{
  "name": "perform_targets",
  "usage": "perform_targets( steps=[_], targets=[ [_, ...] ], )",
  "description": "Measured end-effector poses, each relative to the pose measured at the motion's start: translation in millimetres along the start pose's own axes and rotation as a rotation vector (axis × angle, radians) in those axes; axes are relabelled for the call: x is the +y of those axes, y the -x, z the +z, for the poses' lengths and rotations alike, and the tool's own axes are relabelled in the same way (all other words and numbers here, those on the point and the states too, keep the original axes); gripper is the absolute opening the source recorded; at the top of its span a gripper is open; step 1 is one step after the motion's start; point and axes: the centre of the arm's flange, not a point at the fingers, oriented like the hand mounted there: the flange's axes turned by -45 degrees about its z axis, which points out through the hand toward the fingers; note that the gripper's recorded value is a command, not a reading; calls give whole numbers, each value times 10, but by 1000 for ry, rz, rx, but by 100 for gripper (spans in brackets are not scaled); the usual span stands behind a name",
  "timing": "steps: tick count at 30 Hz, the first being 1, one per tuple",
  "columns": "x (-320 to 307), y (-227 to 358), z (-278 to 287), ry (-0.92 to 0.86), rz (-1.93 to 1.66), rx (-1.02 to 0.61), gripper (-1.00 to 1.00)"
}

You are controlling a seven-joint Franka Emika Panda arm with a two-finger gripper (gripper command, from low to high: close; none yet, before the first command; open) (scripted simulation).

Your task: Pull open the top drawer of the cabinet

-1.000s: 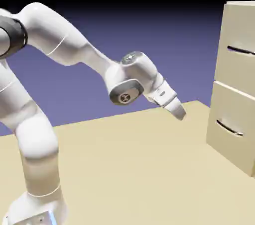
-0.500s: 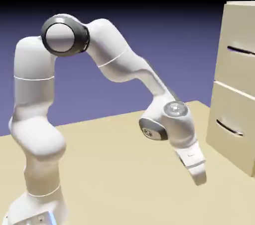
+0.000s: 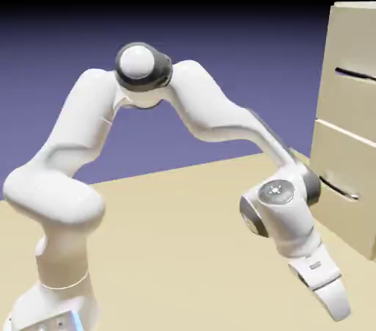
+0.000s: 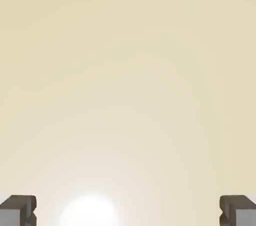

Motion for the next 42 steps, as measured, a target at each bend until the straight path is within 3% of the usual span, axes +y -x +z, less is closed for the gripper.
perform_targets(
  steps=[7, 13, 19, 25, 33, 34, 42],
  targets=[
    [111, -688, -406, 185, -241, 217, 0],
    [-245, -1486, -972, 345, -532, 453, 0],
    [-1154, -2263, -1674, 495, -886, 728, 0],
    [-2638, -2735, -2415, 628, -1279, 1044, 0],
    [-2755, -3159, -2230, 630, -1288, 1051, 0],
    [-2759, -3183, -2216, 630, -1287, 1051, -100],
    [-2681, -2769, -2415, 629, -1288, 1049, -100]
  ],
)
